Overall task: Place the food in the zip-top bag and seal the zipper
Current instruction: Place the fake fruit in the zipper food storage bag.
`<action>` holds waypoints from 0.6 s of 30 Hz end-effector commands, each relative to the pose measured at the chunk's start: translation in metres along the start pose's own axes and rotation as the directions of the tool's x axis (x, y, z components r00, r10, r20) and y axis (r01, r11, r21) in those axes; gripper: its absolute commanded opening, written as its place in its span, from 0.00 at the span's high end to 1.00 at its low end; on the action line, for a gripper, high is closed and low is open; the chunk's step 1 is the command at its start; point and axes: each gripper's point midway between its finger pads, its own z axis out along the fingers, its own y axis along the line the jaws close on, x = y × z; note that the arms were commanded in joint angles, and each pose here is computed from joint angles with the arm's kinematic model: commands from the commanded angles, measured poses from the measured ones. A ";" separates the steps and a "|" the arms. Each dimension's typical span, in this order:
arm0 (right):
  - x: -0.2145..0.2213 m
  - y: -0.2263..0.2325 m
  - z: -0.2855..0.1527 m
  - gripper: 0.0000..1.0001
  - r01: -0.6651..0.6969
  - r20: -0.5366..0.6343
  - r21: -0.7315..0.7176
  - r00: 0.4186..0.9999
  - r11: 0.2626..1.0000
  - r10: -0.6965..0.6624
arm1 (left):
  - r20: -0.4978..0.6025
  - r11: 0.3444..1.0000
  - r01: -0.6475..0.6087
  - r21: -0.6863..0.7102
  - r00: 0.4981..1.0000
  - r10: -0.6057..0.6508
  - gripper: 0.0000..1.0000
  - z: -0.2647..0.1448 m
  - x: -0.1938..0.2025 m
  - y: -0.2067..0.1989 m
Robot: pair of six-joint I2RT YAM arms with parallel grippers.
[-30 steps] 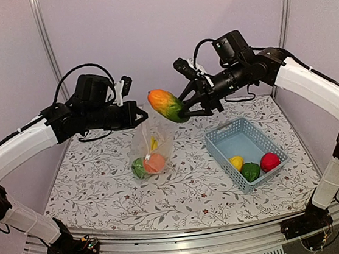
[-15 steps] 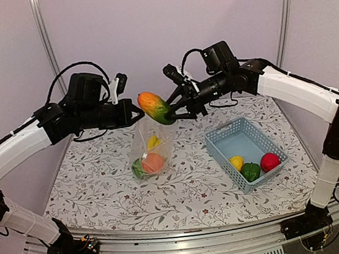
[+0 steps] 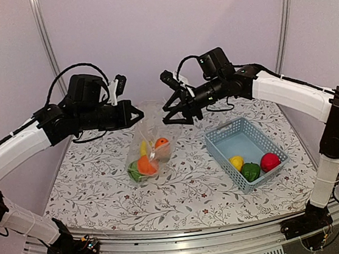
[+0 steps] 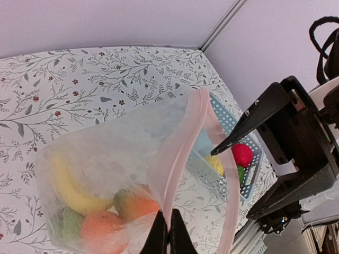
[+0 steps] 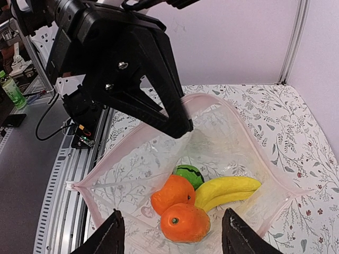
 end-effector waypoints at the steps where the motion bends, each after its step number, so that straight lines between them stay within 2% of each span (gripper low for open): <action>1: -0.008 0.008 -0.012 0.39 0.019 0.012 0.028 1.000 0.999 -0.020 | 0.011 1.000 -0.013 0.000 1.000 0.013 1.00 -0.004 0.000 -0.002; 10: -0.005 0.043 -0.040 0.41 0.117 -0.001 0.005 0.993 0.993 -0.117 | 0.007 1.000 -0.025 -0.016 1.000 0.025 1.00 -0.004 0.000 0.000; 18: 0.031 0.076 -0.017 0.44 0.370 -0.203 -0.049 0.906 0.928 -0.372 | -0.002 0.999 -0.037 -0.017 0.999 0.037 1.00 0.000 -0.001 -0.001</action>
